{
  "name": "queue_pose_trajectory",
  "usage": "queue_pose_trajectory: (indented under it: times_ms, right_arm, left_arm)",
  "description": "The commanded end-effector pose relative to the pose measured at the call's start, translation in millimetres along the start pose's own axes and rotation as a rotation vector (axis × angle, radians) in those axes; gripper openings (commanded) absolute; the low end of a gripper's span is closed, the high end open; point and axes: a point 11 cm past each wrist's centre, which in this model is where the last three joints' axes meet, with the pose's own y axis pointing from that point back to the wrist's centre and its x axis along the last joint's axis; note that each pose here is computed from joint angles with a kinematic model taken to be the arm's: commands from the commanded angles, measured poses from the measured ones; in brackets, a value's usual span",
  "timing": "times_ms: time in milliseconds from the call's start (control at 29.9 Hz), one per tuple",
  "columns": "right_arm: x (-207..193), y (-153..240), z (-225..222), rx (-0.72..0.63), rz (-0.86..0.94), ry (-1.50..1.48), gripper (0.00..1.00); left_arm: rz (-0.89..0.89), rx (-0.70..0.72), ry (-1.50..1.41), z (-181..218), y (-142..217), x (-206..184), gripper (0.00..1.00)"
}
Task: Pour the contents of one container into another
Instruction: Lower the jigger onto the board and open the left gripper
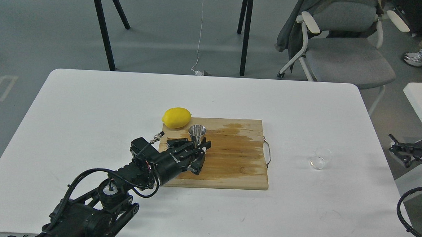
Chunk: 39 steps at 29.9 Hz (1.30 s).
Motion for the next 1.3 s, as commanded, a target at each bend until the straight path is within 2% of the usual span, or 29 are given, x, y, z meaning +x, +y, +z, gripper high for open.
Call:
queue_pose_trajectory:
  times_ms: [0, 368, 401, 535, 1003, 1270]
  right_arm:
    - [0.5, -0.2, 1.7, -0.002, 0.0, -0.002, 1.0]
    - [0.5, -0.2, 1.7, -0.002, 0.0, -0.002, 1.0]
    - [0.5, -0.2, 1.7, -0.002, 0.0, -0.002, 1.0]
    - [0.5, 0.1, 0.9, -0.001, 0.001, -0.001, 1.0]
    - [0.5, 0.1, 0.9, -0.001, 0.001, -0.001, 1.0]
    - [0.6, 0.4, 0.2, 0.0, 0.001, 0.0, 1.0]
  left_arm:
    - [0.019, -0.001, -0.012, -1.2, -1.9, 4.9, 0.09]
    - [0.052, -0.009, -0.042, -4.3, -9.3, 20.4, 0.09]
    - [0.052, -0.009, -0.042, -4.3, -9.3, 20.4, 0.11]
    - [0.049, -0.008, -0.04, -4.3, -9.3, 20.1, 0.25]
    - [0.049, -0.009, -0.04, -4.1, -9.5, 20.4, 0.3]
    - [0.051, -0.009, -0.041, -4.1, -9.5, 20.5, 0.41]
